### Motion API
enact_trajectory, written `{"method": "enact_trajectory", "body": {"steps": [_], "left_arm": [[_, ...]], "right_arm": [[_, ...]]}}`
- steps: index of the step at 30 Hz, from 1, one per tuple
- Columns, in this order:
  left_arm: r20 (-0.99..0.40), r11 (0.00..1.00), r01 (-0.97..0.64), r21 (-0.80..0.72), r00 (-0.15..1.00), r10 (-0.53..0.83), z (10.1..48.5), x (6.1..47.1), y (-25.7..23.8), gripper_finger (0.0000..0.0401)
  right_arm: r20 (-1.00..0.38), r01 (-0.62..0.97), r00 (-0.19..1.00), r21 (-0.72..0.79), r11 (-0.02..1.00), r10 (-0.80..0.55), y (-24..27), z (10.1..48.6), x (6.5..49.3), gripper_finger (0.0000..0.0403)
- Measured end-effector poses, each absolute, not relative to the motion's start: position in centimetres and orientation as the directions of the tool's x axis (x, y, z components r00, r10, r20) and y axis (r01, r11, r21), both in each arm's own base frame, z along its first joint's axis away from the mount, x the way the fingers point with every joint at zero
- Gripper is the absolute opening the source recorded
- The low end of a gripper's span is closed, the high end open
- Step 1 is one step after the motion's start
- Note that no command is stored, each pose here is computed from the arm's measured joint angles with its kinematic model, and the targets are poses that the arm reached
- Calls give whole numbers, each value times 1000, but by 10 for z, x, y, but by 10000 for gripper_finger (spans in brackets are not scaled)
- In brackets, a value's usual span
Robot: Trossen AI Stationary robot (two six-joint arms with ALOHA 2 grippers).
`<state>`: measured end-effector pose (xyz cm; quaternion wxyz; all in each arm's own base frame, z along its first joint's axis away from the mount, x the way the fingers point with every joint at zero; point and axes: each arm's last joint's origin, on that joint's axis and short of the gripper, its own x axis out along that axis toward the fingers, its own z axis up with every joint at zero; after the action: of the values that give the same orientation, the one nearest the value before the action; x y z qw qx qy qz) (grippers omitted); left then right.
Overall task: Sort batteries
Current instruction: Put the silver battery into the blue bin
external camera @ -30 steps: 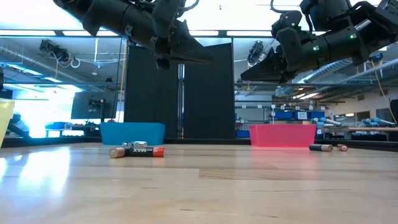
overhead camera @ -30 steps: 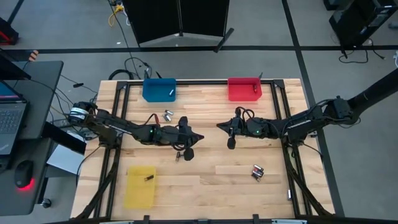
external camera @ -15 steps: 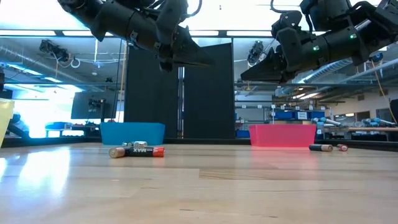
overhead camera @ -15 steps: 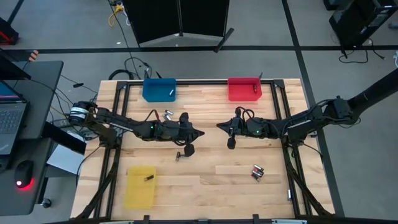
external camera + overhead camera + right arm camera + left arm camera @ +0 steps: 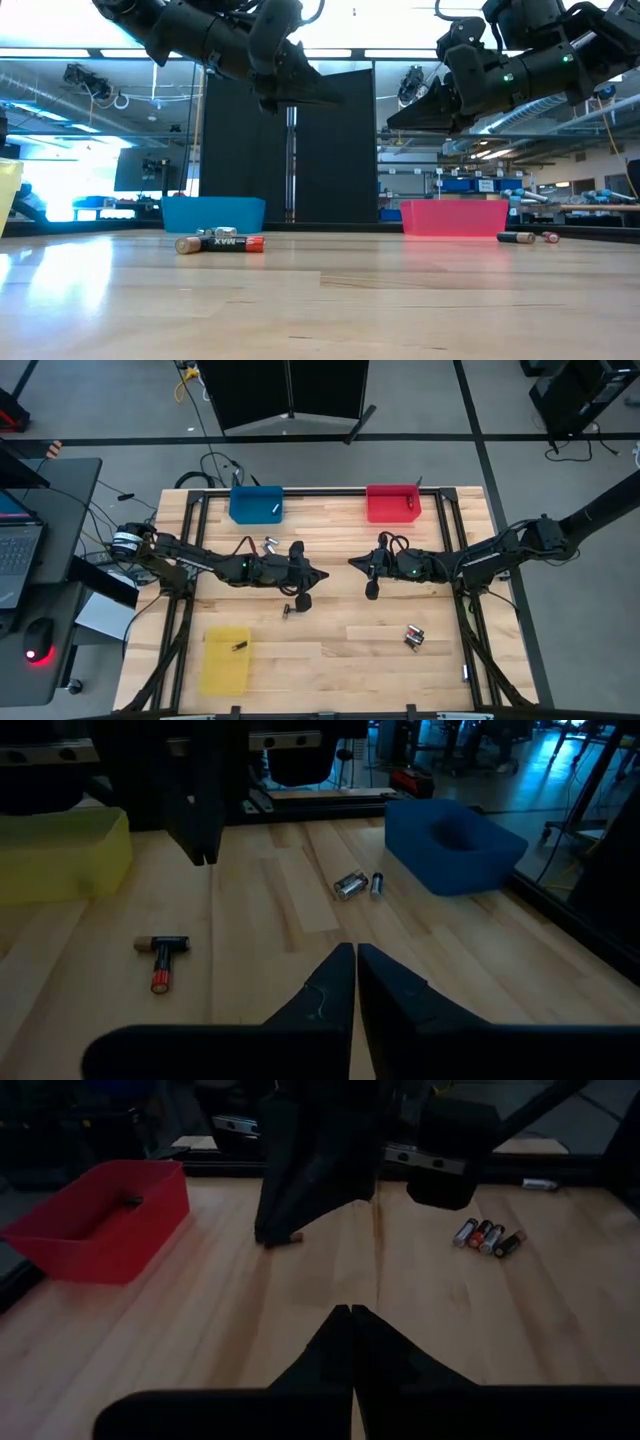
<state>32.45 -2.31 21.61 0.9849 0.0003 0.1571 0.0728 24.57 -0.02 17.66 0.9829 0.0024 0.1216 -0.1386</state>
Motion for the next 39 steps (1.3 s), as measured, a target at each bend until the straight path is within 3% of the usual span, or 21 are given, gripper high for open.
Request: {"method": "enact_trajectory", "body": {"steps": [7, 14, 18, 32, 35, 39], "left_arm": [[-349, 996, -73, 49, 933, 85, 204, 319, -22, 3], [-242, 997, -76, -16, 968, 70, 170, 289, -10, 2], [-250, 995, -81, -55, 966, 65, 157, 272, -9, 1], [-204, 993, -86, -81, 977, 68, 168, 235, -11, 2], [-231, 993, -88, -77, 971, 68, 166, 234, -11, 4], [-230, 993, -90, -76, 971, 70, 166, 234, -11, 5]], "right_arm": [[-240, 273, 932, -29, 962, -272, 0, 177, 246, 28], [-240, 272, 932, -29, 962, -271, 0, 177, 246, 29], [-240, 272, 932, -29, 962, -271, 0, 177, 246, 30], [-135, 265, 957, 39, 963, -258, 0, 189, 248, 23], [-197, 259, 950, 63, 964, -243, 2, 195, 252, 14], [-403, 280, 883, 35, 960, -243, 8, 209, 261, 8]]}}
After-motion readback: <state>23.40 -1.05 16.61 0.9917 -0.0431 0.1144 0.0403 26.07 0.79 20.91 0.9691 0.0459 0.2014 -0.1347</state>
